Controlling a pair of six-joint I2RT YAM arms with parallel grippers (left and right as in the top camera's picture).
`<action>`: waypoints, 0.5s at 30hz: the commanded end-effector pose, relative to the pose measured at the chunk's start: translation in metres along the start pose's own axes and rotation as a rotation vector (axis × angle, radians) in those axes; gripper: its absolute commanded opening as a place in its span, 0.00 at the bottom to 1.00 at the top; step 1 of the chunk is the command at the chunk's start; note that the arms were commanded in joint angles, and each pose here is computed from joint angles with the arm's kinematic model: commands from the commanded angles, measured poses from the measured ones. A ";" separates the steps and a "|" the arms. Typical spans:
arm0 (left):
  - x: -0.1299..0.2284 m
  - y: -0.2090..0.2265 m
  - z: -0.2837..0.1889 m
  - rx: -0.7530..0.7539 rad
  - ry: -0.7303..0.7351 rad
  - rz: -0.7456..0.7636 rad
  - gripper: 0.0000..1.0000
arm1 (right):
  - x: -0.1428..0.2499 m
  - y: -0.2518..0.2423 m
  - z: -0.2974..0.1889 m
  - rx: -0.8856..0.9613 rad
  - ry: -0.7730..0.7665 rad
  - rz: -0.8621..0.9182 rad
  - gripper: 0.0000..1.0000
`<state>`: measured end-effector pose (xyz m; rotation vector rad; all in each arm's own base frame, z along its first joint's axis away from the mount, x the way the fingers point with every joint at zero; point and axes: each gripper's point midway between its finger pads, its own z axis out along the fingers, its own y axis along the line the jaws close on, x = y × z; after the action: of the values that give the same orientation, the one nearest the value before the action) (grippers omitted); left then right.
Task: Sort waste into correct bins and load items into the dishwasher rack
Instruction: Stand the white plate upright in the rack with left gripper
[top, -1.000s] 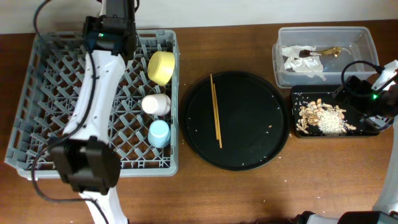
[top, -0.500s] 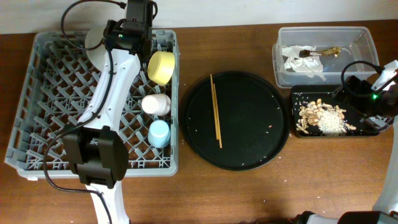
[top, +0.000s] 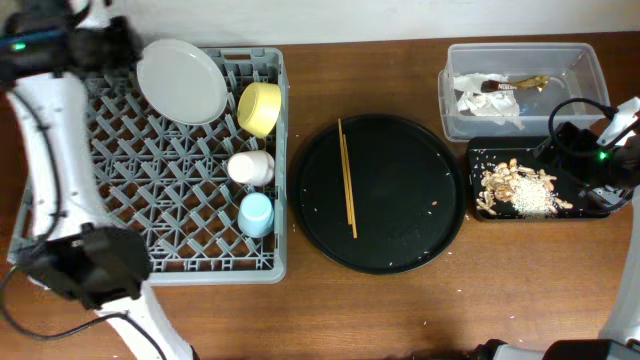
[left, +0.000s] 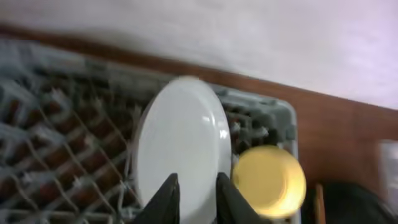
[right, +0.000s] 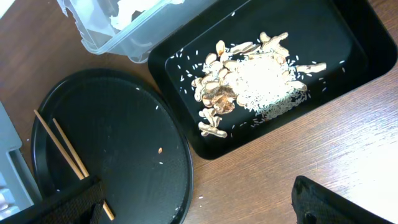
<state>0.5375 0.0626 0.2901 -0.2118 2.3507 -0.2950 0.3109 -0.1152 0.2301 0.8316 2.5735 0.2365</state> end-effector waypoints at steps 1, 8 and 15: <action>0.018 0.056 0.004 0.188 0.065 -0.166 0.25 | 0.001 0.000 -0.004 0.006 -0.010 -0.016 0.97; 0.065 0.076 0.076 0.217 0.225 -0.240 0.32 | 0.001 0.000 -0.004 0.006 -0.010 -0.016 0.97; 0.061 0.046 0.087 0.257 0.215 -0.182 0.37 | 0.001 0.000 -0.004 0.006 -0.010 -0.016 0.97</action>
<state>0.5490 0.0832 0.1746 -0.3199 2.5036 -0.6864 0.3109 -0.1152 0.2301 0.8305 2.5735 0.2362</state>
